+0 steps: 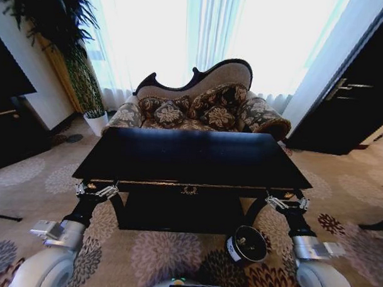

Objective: Move to the front of the table and place the trash on the table into the trash bin.

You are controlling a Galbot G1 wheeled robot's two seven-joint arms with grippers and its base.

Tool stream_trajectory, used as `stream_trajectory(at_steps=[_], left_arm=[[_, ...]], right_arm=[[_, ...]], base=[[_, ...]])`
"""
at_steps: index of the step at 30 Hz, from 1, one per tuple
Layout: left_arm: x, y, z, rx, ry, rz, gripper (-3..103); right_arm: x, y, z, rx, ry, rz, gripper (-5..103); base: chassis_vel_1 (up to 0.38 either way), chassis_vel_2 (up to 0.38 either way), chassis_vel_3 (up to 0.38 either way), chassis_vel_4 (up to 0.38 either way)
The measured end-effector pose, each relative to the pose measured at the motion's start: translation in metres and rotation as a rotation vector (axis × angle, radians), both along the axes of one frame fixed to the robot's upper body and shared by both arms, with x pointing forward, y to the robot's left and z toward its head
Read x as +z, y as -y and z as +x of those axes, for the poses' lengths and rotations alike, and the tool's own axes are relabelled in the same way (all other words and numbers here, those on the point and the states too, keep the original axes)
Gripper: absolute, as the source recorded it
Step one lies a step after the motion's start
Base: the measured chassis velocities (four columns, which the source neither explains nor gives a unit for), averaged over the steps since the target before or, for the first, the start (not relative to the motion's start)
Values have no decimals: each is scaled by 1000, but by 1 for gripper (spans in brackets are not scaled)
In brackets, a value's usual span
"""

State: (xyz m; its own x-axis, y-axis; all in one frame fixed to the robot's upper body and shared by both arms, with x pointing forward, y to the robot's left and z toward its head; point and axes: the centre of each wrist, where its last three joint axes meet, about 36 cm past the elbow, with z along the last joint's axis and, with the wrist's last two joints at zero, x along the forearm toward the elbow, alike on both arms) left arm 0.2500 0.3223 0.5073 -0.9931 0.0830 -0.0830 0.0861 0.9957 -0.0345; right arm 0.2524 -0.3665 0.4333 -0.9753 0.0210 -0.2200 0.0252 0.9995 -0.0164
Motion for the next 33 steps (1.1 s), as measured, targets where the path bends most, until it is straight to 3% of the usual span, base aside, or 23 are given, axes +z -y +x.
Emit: stream_trajectory(at_steps=[33], left_arm=[[0,0,0,0,0,0,100]], right_arm=[[0,0,0,0,1,0,100]], base=[[45,-44,-46,45]])
